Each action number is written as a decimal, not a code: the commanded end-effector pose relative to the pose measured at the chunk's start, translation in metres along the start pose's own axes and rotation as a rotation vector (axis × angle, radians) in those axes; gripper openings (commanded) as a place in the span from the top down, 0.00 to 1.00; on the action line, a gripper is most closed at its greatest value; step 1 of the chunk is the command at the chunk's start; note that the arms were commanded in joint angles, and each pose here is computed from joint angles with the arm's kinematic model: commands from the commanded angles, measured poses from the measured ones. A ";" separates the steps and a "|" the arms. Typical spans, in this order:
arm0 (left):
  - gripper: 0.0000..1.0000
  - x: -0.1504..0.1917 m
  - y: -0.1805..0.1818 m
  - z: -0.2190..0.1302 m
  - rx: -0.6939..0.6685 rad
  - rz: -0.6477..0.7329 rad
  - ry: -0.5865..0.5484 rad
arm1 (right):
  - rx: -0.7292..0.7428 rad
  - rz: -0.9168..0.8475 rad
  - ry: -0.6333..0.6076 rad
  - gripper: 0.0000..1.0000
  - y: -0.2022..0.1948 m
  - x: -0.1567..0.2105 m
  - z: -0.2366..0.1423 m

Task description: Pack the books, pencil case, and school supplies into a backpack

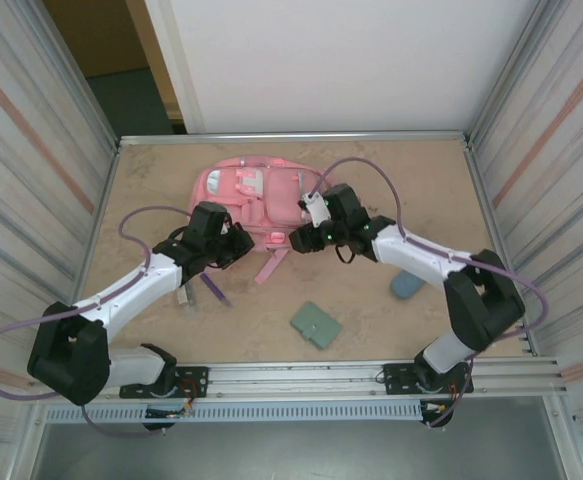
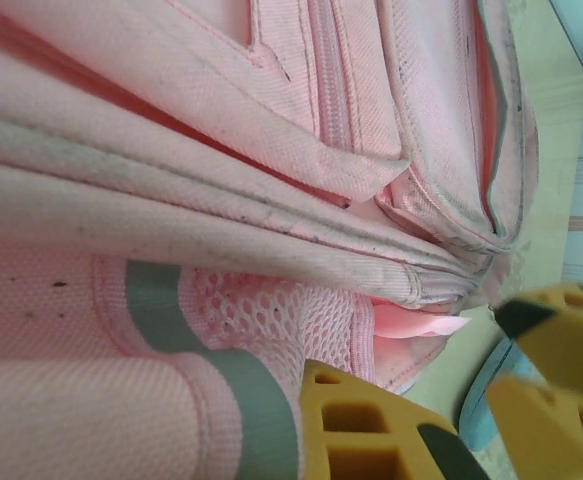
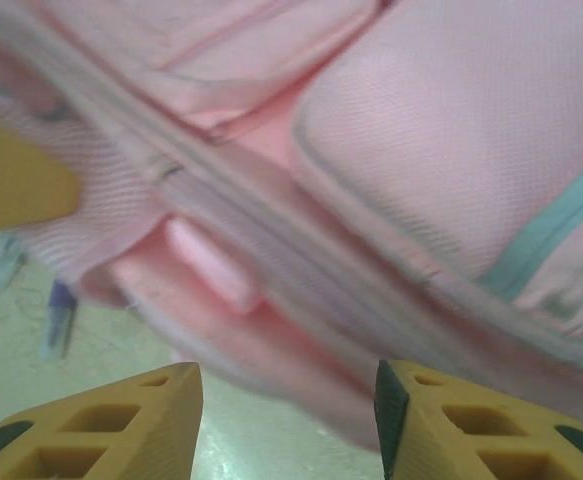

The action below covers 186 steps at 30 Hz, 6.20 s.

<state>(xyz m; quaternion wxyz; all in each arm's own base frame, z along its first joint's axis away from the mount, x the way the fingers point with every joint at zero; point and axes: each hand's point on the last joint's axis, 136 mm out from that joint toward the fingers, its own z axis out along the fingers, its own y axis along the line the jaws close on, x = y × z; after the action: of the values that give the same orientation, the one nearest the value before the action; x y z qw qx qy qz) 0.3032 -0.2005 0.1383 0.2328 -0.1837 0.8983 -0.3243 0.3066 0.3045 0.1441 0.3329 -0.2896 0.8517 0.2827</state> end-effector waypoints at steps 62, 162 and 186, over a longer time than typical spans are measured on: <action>1.00 -0.022 0.000 -0.014 0.052 -0.082 -0.072 | 0.310 -0.052 -0.483 1.00 -0.036 0.041 0.009; 0.57 -0.055 0.053 0.024 0.057 -0.165 0.075 | -0.330 0.145 0.021 1.00 0.095 -0.003 0.106; 0.56 0.011 0.104 0.002 -0.256 -0.400 0.027 | -0.326 0.122 0.024 1.00 0.104 0.002 0.105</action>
<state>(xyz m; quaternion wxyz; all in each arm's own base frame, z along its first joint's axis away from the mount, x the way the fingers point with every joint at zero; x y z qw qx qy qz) 0.3042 -0.1466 0.0820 0.1580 -0.3428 0.8779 -0.2945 0.2703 0.4356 0.0893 0.2273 -0.2809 0.8344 0.4161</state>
